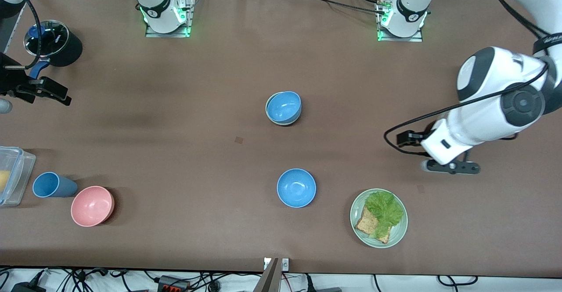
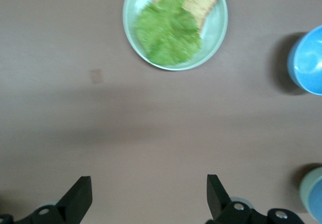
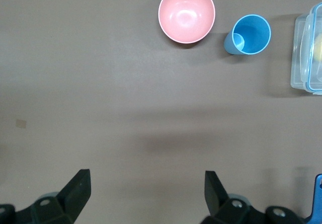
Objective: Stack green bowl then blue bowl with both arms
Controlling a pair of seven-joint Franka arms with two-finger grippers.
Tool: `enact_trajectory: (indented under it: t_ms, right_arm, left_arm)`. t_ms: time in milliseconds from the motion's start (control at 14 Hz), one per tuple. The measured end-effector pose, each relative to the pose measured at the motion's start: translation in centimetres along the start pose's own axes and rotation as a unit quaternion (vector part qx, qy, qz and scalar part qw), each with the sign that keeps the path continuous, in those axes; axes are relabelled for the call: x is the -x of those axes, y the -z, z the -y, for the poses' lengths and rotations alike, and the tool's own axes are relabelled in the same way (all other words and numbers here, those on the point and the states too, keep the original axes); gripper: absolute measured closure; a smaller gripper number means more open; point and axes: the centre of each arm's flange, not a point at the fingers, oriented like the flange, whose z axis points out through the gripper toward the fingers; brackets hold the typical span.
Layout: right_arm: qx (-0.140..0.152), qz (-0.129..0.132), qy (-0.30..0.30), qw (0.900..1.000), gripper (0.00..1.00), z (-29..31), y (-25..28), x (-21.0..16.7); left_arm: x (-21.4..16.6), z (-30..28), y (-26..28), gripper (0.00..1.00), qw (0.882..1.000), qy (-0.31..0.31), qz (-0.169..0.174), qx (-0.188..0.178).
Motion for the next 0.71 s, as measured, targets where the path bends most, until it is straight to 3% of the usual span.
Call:
enact_trajectory:
  t_ms: [357,714]
  right_arm:
    - [0.0,0.0,0.0,1.0,0.0,0.0,0.0,0.0]
    - [0.001,0.0,0.0,1.0,0.0,0.0,0.0,0.0]
  left_arm:
    - [3.8,6.6,6.0,0.0,0.999,0.0,-0.043,-0.033]
    - [7.9,9.2,9.3,0.0,0.998,0.027,-0.04,-0.048]
